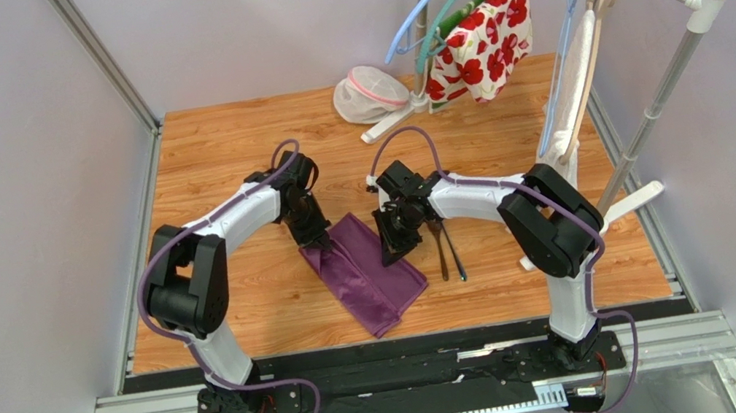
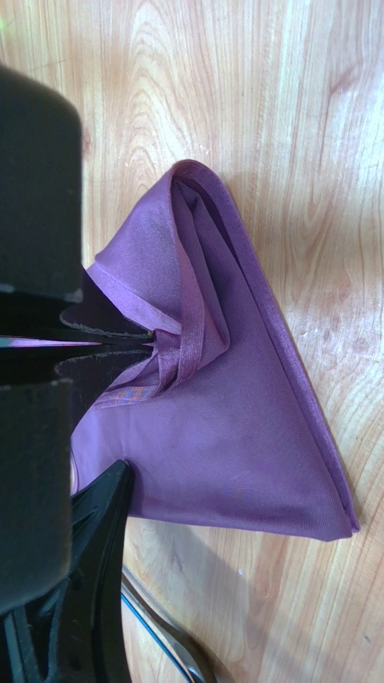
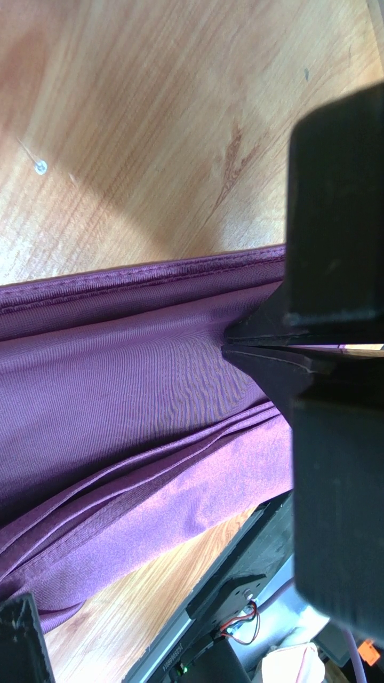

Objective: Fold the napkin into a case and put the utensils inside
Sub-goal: Fold the 2/3-rectangle-folded napkin at the center of the board.

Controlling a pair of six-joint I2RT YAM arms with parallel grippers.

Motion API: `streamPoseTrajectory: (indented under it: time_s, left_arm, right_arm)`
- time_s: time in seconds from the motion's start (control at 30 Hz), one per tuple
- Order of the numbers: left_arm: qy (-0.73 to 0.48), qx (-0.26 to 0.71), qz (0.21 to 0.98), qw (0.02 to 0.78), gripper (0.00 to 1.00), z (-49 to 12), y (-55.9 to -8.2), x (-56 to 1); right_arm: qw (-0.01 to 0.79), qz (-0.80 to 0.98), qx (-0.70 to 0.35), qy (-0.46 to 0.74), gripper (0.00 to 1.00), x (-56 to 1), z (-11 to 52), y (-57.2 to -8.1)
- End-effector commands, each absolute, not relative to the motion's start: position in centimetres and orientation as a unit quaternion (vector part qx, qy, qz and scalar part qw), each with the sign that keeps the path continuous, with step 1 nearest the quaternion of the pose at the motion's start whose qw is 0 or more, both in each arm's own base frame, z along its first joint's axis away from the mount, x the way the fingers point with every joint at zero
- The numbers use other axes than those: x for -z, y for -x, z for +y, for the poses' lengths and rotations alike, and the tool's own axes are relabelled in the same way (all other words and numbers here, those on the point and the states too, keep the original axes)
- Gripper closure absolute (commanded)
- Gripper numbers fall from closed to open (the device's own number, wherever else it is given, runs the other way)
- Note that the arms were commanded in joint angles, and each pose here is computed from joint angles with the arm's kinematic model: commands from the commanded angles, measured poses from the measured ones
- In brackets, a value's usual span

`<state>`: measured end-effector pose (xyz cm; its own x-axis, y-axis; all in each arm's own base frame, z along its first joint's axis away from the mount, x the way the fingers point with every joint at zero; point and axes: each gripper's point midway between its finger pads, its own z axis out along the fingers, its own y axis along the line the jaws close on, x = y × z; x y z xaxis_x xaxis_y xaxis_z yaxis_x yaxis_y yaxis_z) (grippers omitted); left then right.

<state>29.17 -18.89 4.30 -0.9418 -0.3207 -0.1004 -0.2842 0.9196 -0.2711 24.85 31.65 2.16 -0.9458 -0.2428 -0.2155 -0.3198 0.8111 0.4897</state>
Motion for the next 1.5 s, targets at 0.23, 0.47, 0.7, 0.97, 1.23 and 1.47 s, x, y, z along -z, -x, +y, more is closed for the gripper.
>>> streamPoseTrajectory:
  time_s: [0.23, 0.47, 0.7, 0.97, 1.23, 1.47]
  left_arm:
    - [0.156, 0.114, 0.977, 0.089, 1.0, -17.7, -27.9, -5.3]
    - [0.147, 0.107, 0.98, 0.082, 1.0, -18.3, -29.4, -4.4]
    - [0.138, 0.127, 0.978, 0.095, 1.0, -20.3, -33.0, -5.0]
    - [0.134, 0.108, 0.981, 0.085, 1.0, -20.7, -35.1, -2.7]
    - [0.125, 0.099, 0.978, 0.136, 1.0, -19.8, -36.2, -6.2]
    - [0.095, 0.109, 0.974, 0.174, 0.98, -18.5, -34.1, -11.1]
  right_arm:
    - [0.082, 0.949, -0.266, 0.149, 1.0, -1.8, 31.5, -25.2]
    - [0.081, 0.949, -0.268, 0.147, 1.0, -1.8, 31.6, -25.1]
    - [0.073, 0.949, -0.271, 0.146, 1.0, -1.5, 31.7, -25.0]
    - [0.066, 0.948, -0.276, 0.145, 1.0, -1.5, 31.9, -24.6]
    - [0.073, 0.947, -0.276, 0.148, 1.0, -2.1, 32.0, -24.6]
    - [0.07, 0.948, -0.272, 0.152, 1.0, -1.7, 32.0, -24.7]
